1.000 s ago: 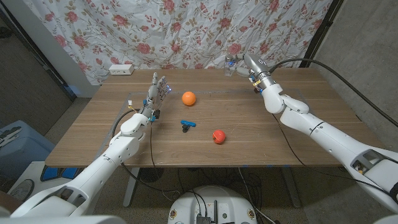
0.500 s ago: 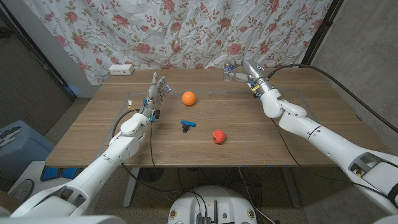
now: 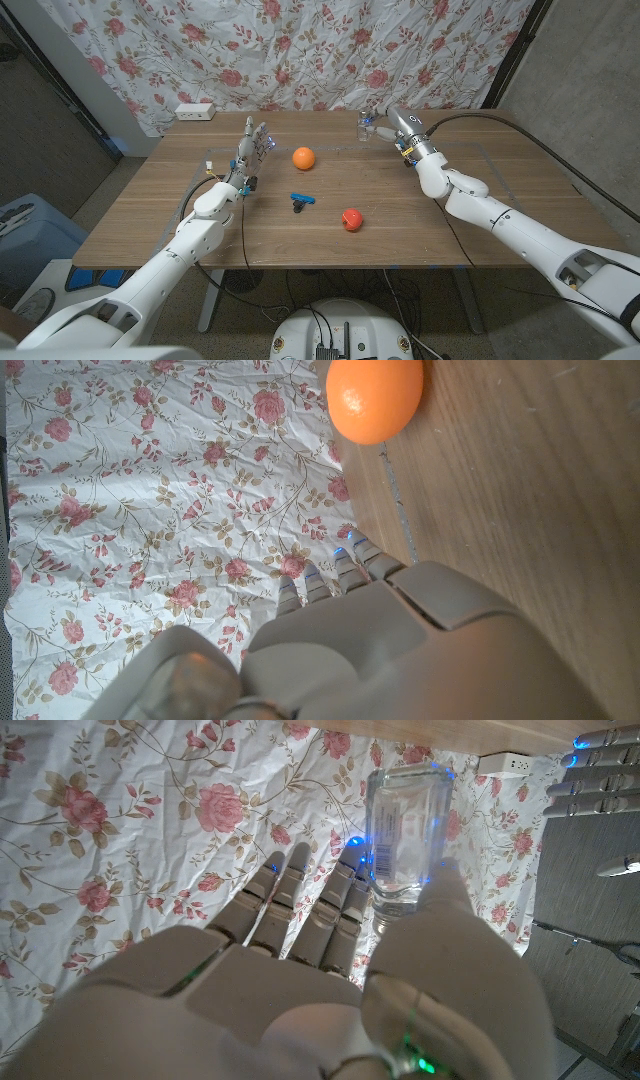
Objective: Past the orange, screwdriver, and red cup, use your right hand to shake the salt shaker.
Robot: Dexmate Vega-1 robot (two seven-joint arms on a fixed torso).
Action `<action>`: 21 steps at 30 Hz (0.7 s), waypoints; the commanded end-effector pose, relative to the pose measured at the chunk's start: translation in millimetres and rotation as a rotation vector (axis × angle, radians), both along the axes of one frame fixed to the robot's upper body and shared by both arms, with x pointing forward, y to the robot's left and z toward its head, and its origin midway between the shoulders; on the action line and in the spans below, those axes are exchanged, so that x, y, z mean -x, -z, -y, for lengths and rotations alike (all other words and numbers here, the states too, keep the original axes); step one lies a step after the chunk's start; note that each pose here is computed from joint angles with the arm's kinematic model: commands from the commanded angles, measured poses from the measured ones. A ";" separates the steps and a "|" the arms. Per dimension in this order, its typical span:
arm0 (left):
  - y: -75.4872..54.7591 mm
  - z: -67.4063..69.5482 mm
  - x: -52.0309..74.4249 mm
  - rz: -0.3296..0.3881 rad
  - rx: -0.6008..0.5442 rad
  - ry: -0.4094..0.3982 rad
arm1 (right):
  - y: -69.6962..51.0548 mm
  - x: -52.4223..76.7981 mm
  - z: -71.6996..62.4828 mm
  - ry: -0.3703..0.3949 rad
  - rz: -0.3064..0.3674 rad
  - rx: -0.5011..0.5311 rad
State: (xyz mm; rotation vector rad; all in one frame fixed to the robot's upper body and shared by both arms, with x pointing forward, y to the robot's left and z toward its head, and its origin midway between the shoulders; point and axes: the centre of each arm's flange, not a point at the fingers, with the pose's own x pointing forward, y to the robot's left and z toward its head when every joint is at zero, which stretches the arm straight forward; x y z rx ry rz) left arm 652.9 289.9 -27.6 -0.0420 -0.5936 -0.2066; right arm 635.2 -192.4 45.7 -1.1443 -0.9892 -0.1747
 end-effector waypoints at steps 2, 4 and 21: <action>0.1 0.0 0.0 0.000 0.000 0.000 | 23.8 -5.0 -1.7 0.008 0.015 0.017; 0.0 0.0 0.0 0.000 0.000 0.000 | 27.9 -5.4 -1.6 0.011 0.027 0.018; 0.0 0.0 0.0 0.000 0.000 0.000 | 59.1 -15.4 -5.8 0.012 0.013 0.008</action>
